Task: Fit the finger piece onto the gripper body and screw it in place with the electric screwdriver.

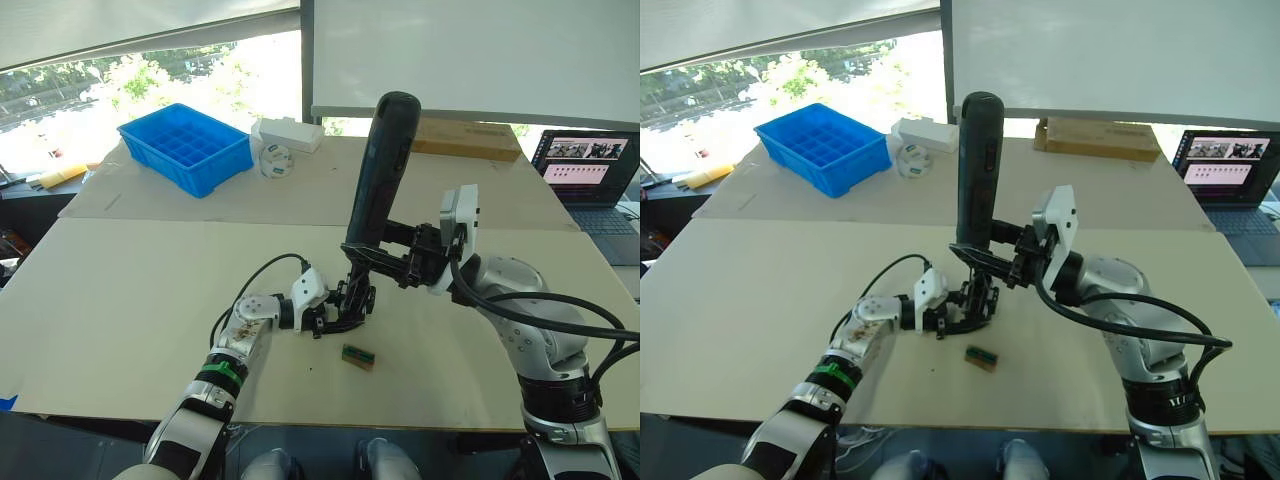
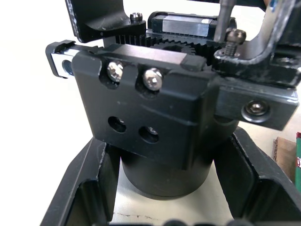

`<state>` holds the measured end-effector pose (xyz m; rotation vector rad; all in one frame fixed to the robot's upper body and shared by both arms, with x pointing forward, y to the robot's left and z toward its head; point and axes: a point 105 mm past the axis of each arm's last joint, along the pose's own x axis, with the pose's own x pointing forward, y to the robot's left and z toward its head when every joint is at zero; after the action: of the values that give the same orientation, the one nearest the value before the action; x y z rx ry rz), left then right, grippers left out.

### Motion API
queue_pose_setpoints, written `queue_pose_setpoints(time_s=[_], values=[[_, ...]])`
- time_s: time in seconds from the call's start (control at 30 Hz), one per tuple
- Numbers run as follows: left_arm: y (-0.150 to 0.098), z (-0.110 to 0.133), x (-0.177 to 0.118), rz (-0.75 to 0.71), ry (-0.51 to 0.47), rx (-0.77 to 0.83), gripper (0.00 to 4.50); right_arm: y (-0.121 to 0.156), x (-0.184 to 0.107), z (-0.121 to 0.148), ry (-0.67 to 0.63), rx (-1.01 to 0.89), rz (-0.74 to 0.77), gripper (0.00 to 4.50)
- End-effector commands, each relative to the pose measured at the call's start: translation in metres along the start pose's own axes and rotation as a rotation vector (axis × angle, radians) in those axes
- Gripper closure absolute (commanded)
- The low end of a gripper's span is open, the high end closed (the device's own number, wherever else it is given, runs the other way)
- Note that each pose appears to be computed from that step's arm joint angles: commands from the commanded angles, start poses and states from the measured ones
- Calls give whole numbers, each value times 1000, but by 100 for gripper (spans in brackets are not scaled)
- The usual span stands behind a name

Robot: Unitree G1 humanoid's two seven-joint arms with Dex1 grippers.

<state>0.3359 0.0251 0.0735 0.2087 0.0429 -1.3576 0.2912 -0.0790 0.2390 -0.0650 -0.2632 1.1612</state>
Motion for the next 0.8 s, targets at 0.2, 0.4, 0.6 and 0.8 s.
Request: queue_pose_setpoints(time_s=[0.2, 0.4, 0.6, 0.8], values=[[-12, -18, 2, -30, 38, -55, 214, 3, -2, 19, -62, -51, 9, 258], [-12, -18, 2, -31, 37, -56, 214, 1, -2, 19, -62, -64, 0, 258], [-12, -18, 2, -30, 37, -56, 214, 1, -1, 17, -56, -84, -4, 258], [-12, -18, 2, -32, 37, -56, 214, 2, -1, 16, -51, -102, 2, 258]])
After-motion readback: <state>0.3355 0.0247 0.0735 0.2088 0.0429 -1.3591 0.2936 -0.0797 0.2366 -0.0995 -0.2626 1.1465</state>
